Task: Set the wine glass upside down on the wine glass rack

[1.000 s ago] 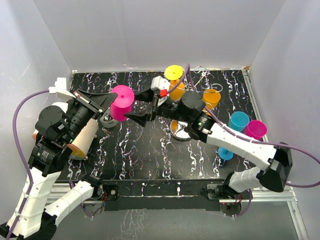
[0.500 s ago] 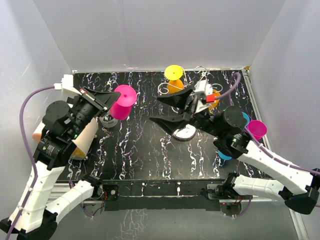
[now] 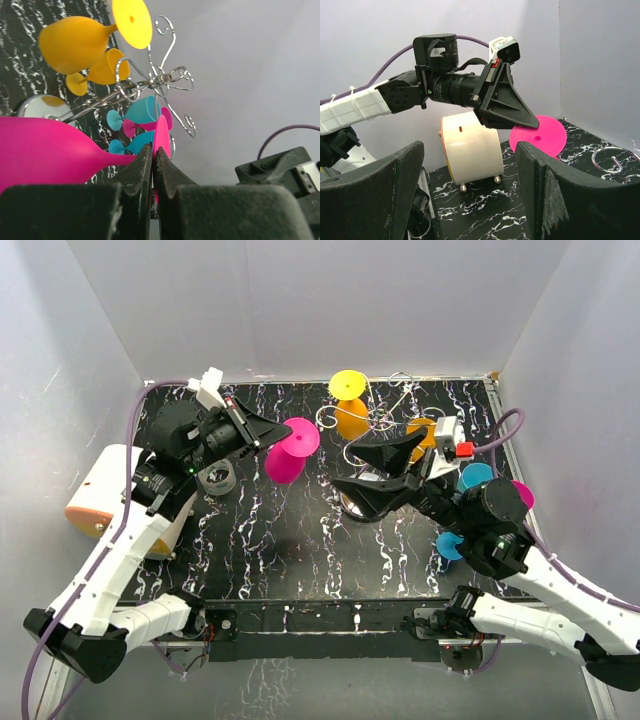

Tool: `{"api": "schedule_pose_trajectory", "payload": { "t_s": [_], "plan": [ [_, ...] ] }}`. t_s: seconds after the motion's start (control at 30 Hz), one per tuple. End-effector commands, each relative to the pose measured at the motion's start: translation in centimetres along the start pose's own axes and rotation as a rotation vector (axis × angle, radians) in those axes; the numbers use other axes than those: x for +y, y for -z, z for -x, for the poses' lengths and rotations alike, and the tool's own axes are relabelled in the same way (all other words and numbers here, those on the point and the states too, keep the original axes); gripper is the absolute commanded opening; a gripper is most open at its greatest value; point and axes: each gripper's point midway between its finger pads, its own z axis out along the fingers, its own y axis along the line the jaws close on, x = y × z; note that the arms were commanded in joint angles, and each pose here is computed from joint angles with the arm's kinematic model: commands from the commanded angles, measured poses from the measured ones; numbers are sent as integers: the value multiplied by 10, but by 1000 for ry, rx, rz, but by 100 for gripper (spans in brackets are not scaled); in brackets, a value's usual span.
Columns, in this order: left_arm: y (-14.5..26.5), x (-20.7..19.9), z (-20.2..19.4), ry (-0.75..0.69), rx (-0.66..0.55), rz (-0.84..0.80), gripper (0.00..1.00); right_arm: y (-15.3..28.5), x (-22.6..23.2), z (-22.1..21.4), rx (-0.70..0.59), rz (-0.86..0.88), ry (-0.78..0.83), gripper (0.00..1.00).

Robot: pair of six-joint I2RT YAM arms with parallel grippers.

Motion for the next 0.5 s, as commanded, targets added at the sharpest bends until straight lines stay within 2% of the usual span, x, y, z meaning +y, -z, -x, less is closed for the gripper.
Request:
{"api": "schedule_pose_trajectory", "payload": {
  "t_s": [0.0, 0.2, 0.33, 0.47],
  "plan": [
    [3, -39, -1, 0, 30, -175, 0, 11, 3, 19, -58, -15, -21, 72],
    [-24, -36, -10, 38, 76, -168, 0, 23, -2, 27, -80, -56, -22, 71],
    [-35, -38, -5, 42, 63, -165, 0, 32, -3, 33, -102, -75, -23, 71],
    [-46, -31, -7, 107, 66, -152, 0, 39, -4, 41, -127, -93, -25, 71]
  ]
}}
